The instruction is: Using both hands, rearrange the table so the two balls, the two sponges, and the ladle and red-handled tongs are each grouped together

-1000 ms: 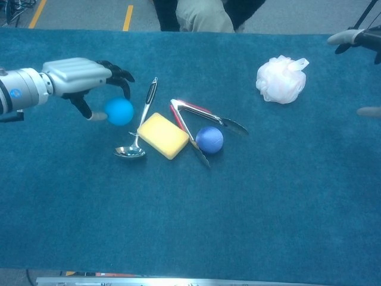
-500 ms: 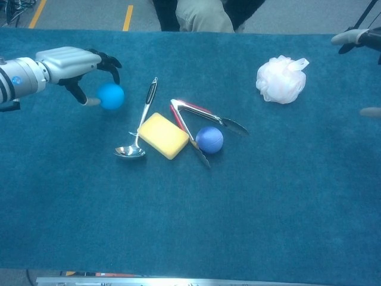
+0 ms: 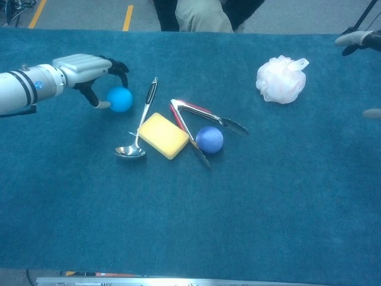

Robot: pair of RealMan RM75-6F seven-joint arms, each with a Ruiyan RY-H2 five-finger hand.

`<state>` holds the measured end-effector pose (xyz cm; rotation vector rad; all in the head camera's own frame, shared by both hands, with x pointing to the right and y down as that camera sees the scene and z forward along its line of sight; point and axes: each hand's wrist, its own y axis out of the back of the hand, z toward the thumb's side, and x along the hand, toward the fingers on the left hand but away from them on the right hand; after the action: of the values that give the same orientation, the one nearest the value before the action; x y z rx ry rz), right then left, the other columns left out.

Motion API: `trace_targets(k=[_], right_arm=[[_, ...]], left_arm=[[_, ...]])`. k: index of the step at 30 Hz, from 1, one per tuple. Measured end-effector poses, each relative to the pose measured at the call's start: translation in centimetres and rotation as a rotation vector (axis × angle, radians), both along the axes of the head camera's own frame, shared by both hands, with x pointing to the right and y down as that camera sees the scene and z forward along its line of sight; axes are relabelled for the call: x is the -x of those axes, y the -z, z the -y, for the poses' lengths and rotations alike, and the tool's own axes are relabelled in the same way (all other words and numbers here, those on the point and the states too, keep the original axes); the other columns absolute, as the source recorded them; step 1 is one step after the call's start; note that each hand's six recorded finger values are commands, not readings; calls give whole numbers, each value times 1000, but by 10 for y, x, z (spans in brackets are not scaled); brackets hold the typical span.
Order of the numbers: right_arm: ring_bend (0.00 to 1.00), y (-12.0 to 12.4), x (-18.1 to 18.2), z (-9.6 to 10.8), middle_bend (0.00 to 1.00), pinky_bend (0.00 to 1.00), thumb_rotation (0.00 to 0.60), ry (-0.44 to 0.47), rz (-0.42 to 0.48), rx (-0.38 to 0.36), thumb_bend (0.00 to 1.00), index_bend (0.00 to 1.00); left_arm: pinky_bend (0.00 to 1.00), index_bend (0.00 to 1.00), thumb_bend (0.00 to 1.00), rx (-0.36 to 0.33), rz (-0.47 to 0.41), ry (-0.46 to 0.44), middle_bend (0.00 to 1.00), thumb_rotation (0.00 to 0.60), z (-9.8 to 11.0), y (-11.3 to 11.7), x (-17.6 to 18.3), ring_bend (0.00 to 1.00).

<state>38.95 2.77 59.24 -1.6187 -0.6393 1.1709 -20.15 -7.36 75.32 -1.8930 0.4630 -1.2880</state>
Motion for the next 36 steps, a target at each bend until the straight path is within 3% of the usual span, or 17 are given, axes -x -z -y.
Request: trace_targets(k=[9, 22, 28, 36], right_arm=[[197, -1, -5, 0, 255, 384, 600, -11, 0, 3, 27, 144], [197, 0, -6, 0, 255, 384, 600, -11, 5, -2, 27, 143], [197, 3, -6, 0, 255, 384, 600, -12, 9, -9, 27, 144], [197, 3, -5, 1, 255, 384, 600, -8, 15, -12, 27, 144]], left_arm=[[0, 315, 321, 26, 8, 8, 89, 600, 1, -9, -5, 60], [0, 198, 321, 45, -3, 16, 61, 600, -1, -5, -5, 60], [0, 175, 321, 40, -16, 20, 52, 600, -1, 3, -5, 60], [0, 176, 321, -1, -47, 26, 52, 600, -4, 31, 4, 60]])
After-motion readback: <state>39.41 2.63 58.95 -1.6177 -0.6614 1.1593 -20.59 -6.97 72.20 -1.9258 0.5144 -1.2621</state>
